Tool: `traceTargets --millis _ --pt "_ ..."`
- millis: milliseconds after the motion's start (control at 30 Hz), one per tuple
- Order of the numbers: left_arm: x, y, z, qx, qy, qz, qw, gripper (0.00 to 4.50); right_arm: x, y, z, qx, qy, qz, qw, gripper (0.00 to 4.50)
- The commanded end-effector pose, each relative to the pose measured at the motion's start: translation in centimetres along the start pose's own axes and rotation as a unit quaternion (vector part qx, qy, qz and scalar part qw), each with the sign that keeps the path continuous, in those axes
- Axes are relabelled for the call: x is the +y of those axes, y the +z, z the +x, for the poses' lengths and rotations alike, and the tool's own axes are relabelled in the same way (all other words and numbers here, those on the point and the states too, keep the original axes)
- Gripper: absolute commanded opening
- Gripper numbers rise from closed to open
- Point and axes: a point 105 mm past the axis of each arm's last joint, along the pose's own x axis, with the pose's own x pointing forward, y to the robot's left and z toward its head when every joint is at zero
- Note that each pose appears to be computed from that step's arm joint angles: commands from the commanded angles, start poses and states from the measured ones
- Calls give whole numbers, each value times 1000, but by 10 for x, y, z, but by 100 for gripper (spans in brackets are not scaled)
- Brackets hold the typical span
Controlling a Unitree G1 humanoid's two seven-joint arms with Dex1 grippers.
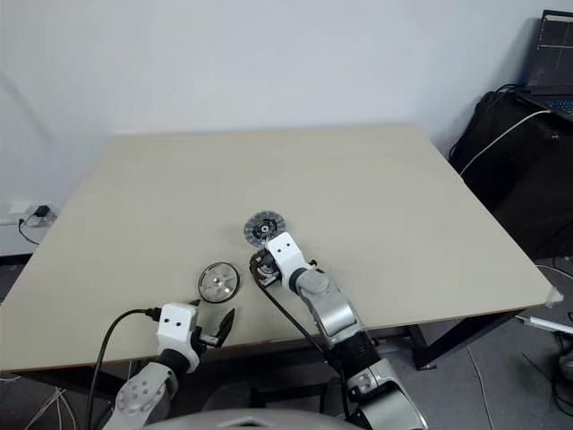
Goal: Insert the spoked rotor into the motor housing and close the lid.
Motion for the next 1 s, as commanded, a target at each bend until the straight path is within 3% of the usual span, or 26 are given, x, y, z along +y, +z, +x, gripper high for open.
traceTargets --millis 33,433,833,1000 --pt "-1 5 2 -17 -6 6 1000 450 -4 14 0 -23 -9 -2 1000 2" --pt "3 -2 3 -15 -5 7 1000 450 10 43 -4 -90 29 -8 995 2" --pt "1 2 1 -20 -6 8 1000 450 -16 3 3 -19 -30 -14 999 2" --pt "-2 6 2 -22 -8 9 1000 450 -15 8 1 -31 -26 -12 999 2"
